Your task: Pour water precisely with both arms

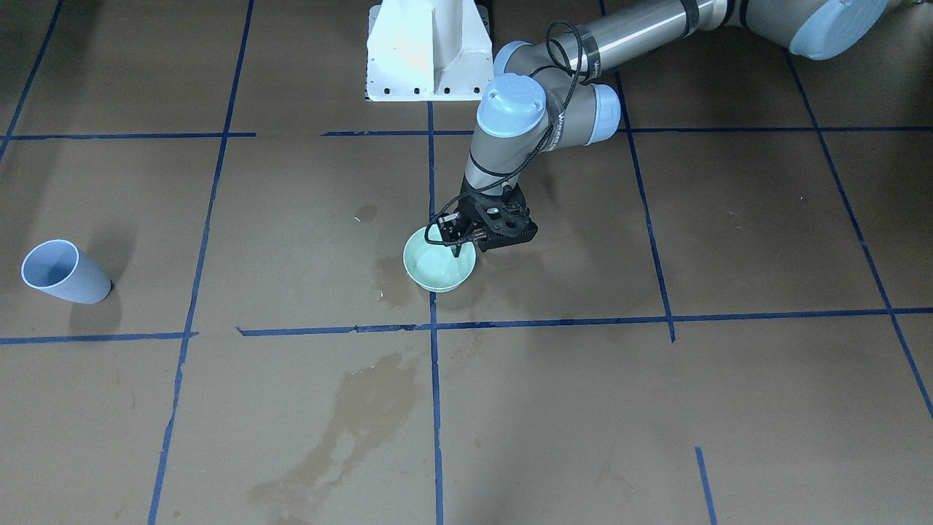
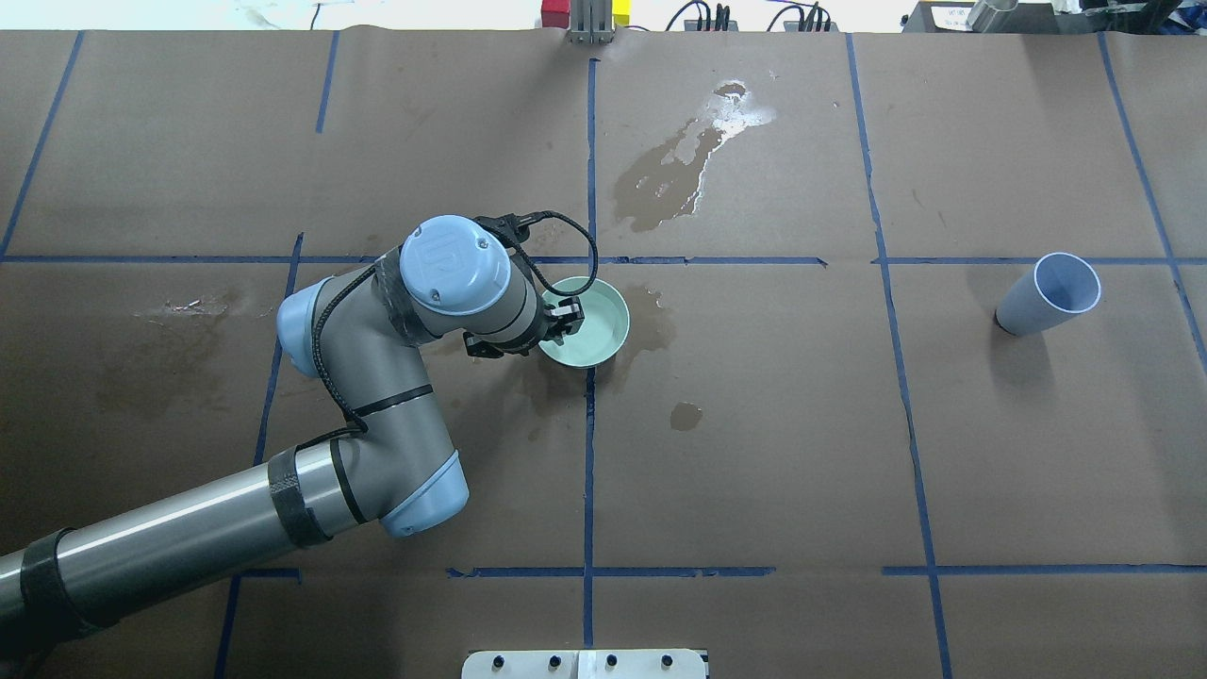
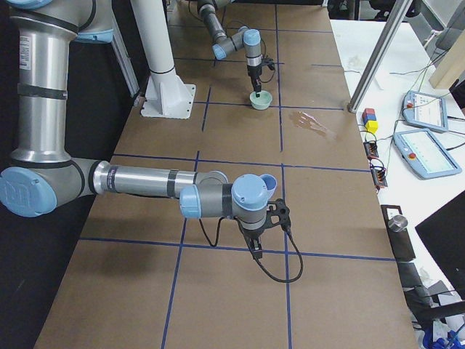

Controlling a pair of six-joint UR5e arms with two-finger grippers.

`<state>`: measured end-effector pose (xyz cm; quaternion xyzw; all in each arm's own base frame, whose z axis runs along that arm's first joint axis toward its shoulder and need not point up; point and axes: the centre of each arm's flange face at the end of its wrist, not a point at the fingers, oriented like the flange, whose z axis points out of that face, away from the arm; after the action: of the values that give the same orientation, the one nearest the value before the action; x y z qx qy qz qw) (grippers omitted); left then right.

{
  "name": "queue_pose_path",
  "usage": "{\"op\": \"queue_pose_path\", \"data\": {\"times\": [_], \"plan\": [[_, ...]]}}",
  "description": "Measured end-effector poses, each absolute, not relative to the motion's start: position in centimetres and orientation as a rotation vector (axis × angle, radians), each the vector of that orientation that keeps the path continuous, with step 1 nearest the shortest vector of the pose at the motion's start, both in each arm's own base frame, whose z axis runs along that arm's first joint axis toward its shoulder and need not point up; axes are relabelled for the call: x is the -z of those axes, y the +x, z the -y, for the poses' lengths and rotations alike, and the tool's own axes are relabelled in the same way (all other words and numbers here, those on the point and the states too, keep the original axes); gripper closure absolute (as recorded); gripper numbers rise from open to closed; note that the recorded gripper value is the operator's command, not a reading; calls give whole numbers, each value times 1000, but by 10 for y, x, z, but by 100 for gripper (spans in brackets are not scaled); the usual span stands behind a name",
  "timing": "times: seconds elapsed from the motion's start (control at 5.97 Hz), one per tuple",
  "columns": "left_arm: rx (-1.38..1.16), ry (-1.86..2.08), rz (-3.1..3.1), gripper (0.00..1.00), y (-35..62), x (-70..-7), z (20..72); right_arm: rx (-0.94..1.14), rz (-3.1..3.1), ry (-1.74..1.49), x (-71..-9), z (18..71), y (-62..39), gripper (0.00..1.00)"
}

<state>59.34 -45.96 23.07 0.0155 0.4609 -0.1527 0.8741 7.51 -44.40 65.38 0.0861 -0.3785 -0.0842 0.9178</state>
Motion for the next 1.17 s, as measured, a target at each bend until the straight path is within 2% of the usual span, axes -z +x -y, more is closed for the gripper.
{"op": "queue_pose_path", "data": {"times": [0.17, 0.67, 1.17], "plan": [[314, 33, -964, 100, 594, -230, 459, 176, 778, 180, -653, 444, 75, 0], [301, 41, -978, 100, 582, -224, 467, 179, 778, 183, -651, 445, 75, 0], [271, -3, -1034, 100, 484, -240, 502, 175, 780, 178, -651, 445, 73, 0]]}}
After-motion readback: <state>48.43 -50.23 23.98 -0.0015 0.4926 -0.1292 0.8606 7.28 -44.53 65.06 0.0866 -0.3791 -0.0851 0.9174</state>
